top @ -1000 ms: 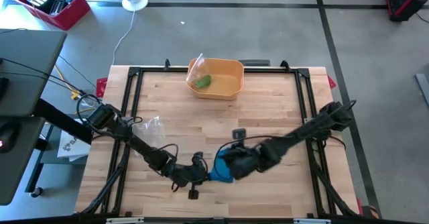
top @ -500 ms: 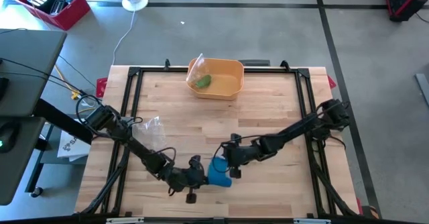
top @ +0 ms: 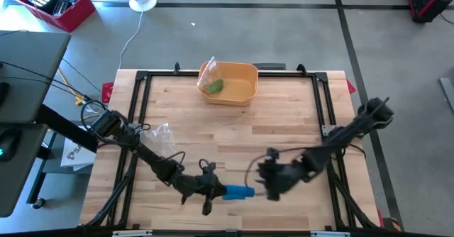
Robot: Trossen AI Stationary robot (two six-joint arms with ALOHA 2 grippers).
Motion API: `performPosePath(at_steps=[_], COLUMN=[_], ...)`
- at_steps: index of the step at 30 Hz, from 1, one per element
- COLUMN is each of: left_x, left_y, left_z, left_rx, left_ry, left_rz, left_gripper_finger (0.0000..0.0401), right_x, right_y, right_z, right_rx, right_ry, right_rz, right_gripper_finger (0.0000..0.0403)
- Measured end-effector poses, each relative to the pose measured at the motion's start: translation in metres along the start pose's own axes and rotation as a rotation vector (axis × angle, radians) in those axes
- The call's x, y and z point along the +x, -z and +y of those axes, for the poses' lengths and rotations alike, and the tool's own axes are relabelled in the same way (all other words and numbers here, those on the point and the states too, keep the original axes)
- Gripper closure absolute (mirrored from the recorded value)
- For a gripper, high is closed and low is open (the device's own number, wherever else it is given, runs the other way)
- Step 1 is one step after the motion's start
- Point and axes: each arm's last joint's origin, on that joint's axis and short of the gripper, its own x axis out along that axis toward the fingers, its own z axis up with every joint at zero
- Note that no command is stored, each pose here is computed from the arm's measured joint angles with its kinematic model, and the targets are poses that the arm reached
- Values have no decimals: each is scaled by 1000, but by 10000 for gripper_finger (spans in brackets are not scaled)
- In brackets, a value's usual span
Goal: Roll bandage
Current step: Roll the blue bandage
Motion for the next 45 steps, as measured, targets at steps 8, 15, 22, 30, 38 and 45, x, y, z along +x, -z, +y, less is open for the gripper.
performPosePath(at_steps=[8, 15, 22, 30, 38, 45], left_x=[24, 49, 54, 54, 54, 51], left_y=[-6, 15, 16, 17, 18, 9], left_z=[53, 112, 128, 127, 126, 121], left_rx=[43, 69, 42, 51, 66, 106], left_ry=[-143, -253, -246, -247, -250, -224], left_rz=[45, 154, 172, 180, 184, 162], left_gripper_finger=[394, 394, 394, 394, 394, 394], right_x=[-8, 54, 111, 148, 144, 82], right_y=[13, 16, 10, 21, 31, 30], right_z=[40, 21, -22, -53, -31, 30], right_rx=[-108, -185, -197, -136, -123, -77], right_ry=[-125, 9, 134, 136, 102, -93], right_rz=[-85, -21, 30, 157, 163, 55], right_gripper_finger=[247, 247, 247, 254, 391, 399])
